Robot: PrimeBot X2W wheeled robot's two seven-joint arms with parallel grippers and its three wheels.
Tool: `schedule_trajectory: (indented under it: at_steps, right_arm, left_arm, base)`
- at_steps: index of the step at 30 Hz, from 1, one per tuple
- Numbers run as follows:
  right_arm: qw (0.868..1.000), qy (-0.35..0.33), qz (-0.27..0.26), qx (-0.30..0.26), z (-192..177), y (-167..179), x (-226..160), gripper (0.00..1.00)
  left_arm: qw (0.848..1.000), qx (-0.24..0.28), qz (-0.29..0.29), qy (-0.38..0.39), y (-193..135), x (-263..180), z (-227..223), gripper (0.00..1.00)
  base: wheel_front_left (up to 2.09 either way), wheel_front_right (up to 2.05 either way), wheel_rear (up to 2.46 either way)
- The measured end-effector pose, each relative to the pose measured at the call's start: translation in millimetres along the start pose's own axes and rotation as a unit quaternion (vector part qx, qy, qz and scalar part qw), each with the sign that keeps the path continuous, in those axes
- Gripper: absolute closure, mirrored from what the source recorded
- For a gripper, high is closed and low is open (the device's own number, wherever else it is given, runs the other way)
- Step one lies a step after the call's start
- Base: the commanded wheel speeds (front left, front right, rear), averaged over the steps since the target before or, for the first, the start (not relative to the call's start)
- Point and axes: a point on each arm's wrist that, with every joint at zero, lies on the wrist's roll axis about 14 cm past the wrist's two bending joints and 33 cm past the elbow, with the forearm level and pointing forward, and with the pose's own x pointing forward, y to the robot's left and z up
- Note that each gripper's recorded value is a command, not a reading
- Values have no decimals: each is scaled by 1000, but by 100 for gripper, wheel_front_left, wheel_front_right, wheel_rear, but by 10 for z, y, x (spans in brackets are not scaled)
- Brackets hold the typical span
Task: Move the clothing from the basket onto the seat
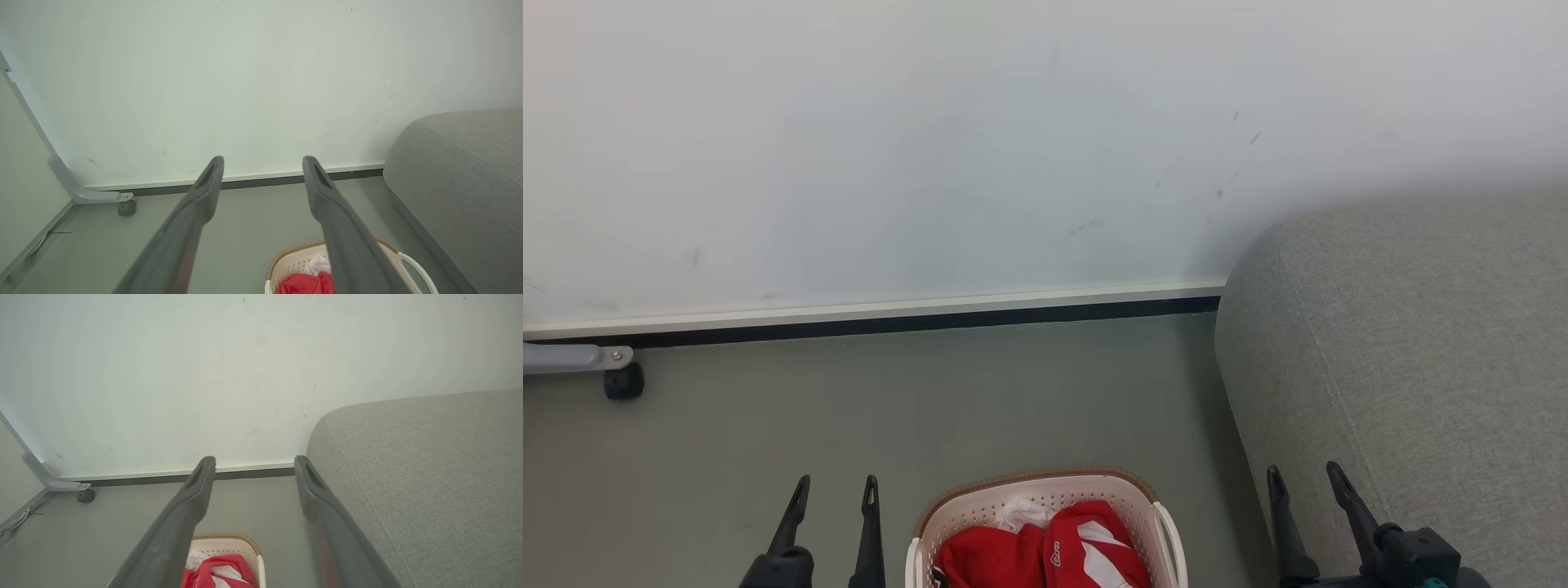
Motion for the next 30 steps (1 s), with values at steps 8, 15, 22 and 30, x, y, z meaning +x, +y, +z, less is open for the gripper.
schedule_trajectory:
  at_steps: [8, 15, 22, 30]
  right_arm:
    - [1000, 1, 0, -3, -10, -5, 0, 0]
    - [1000, 2, -3, -3, -14, -22, 0, 0]
    - [1000, 3, -4, -3, -19, -35, 1, 0]
    - [1000, 15, -7, -3, -104, -51, -7, 0]
  left_arm:
    - [1000, 0, 2, 6, 11, -7, -37, 0]
    - [1000, -1, -1, 8, 5, -8, -48, 0]
    - [1000, -1, 1, 9, 13, -7, -55, 0]
    - [1000, 2, -8, 20, -23, 8, -129, 0]
  base:
    - [0, 0, 0]
    - [0, 0, 0]
    - [0, 0, 0]
    - [0, 0, 0]
